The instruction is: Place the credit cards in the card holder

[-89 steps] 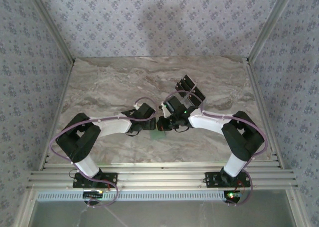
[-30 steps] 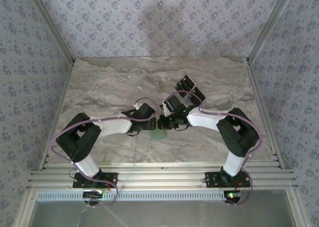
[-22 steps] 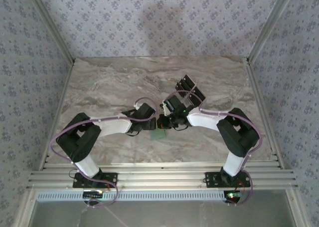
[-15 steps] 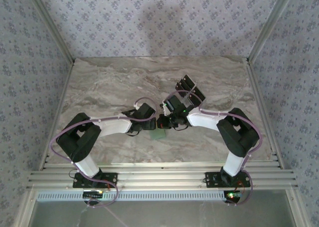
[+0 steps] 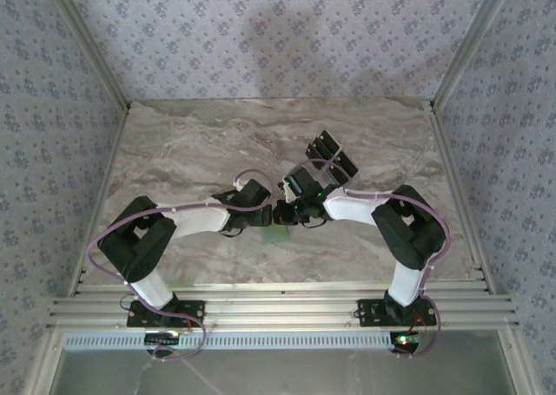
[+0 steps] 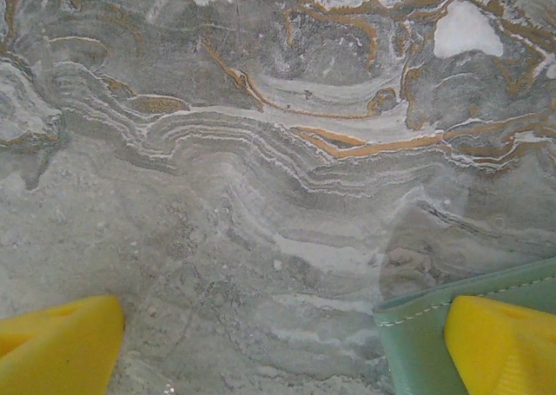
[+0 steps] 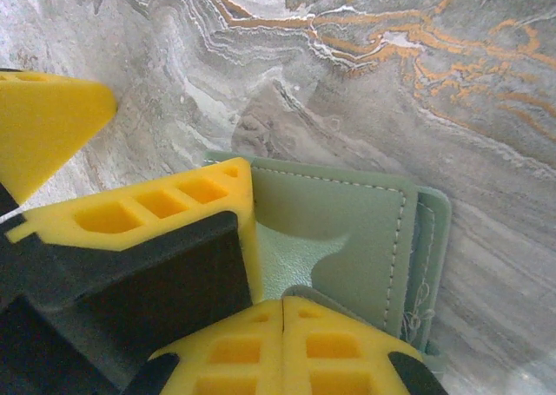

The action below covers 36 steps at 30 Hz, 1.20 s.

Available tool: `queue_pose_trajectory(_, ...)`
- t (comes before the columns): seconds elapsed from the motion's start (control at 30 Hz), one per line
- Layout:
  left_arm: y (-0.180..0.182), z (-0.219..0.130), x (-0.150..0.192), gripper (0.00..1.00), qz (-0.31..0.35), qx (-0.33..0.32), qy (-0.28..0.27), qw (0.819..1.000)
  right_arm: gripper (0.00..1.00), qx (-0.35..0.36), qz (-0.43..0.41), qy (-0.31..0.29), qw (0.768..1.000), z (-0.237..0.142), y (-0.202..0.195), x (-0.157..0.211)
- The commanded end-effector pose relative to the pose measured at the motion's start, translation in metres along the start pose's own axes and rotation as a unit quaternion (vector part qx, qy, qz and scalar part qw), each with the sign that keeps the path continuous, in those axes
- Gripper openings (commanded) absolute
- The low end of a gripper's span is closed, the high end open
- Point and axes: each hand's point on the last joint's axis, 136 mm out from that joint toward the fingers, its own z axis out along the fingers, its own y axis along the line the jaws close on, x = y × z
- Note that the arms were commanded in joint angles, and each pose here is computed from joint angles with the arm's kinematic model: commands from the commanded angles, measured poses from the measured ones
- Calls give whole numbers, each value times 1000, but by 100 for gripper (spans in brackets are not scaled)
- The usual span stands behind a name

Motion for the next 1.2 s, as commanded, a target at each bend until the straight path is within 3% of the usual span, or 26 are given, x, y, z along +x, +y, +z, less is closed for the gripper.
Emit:
queue_pose_trajectory(0.0,19,19,61,97,40,-33,98,994,0,16,12,23,1000,9,-15,18)
queue_pose_trajectory(0.5,18,21,62,97,40,-32,100,994,0,-21,-24,-30,999,-30,26,-4)
queue_pose_trajectory(1.17,18,22,63,97,41,-32,101,993,0,2,-4,0,1000,-2,2,6)
